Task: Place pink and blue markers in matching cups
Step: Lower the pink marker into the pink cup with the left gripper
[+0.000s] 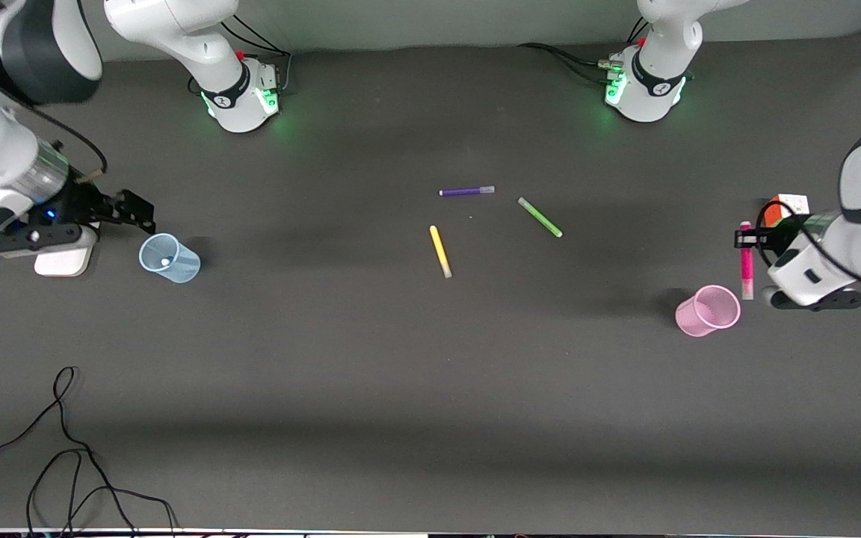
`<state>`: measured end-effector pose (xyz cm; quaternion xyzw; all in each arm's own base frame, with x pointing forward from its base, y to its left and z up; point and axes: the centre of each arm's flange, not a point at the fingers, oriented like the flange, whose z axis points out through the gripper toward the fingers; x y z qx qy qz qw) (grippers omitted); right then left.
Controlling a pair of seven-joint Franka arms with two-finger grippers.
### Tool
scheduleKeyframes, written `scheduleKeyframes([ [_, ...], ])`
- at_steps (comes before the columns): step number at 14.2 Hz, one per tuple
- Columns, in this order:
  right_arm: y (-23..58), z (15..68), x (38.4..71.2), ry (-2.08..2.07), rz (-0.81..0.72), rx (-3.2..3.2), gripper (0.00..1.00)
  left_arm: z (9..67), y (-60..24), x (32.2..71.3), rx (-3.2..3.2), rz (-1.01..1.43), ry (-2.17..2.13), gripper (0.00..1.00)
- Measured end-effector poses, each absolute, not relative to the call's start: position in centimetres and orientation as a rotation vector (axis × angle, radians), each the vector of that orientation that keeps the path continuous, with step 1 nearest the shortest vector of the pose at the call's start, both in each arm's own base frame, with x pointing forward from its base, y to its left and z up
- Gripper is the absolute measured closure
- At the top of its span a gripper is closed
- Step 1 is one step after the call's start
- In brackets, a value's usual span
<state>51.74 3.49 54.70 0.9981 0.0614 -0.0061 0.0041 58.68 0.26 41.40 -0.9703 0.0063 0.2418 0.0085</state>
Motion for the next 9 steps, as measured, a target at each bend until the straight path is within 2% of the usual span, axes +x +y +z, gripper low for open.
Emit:
scheduleKeyframes([
  [5, 6.1, 61.3, 50.9, 0.267, -0.016, 3.109, 0.00, 35.0, 0.7, 59.1, -2.942, 1.004, 0.054, 0.82],
  [9, 5.9, 61.5, 51.2, 0.259, 0.005, 3.109, 0.00, 31.1, 1.9, 60.8, -2.889, 1.139, 0.055, 0.82],
])
